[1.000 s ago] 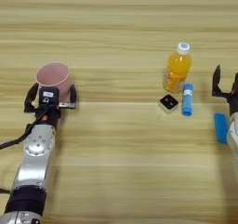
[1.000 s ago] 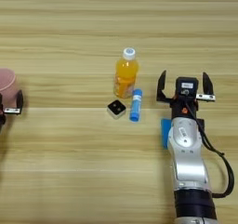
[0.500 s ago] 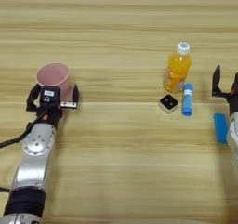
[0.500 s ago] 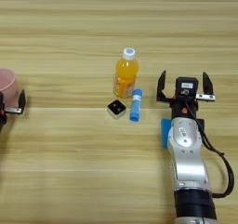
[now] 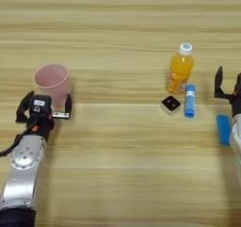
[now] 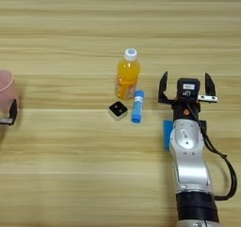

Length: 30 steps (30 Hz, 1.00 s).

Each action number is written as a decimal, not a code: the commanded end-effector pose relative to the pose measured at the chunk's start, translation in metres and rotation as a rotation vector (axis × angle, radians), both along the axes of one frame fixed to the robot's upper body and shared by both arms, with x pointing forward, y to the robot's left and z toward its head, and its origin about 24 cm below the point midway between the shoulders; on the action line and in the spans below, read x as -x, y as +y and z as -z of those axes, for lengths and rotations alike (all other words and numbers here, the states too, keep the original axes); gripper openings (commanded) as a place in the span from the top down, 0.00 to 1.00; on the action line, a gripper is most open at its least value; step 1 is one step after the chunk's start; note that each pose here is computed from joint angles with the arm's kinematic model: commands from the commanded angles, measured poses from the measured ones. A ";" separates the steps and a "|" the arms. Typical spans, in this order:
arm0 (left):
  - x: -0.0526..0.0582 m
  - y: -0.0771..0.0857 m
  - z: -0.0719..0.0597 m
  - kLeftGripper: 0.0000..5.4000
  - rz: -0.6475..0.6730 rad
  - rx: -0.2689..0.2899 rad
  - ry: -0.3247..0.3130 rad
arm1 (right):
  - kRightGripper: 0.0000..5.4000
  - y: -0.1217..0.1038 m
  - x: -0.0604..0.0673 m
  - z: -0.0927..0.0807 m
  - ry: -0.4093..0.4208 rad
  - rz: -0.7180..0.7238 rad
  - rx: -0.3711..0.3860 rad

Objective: Move the objects on the table

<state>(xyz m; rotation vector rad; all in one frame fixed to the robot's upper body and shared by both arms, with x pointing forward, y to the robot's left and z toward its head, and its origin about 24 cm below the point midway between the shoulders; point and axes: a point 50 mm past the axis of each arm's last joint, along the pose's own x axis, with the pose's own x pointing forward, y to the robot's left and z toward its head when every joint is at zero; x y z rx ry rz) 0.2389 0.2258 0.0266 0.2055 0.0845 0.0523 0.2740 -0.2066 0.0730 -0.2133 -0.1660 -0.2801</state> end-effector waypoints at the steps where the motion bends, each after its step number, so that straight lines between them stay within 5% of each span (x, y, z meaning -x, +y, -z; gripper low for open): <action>1: 0.006 0.004 -0.001 0.01 0.008 -0.012 0.020 | 0.00 0.001 -0.001 0.001 0.008 0.005 -0.004; 30: 0.021 -0.002 -0.016 0.01 0.047 -0.014 0.000 | 0.00 0.003 -0.004 0.003 0.010 0.004 -0.005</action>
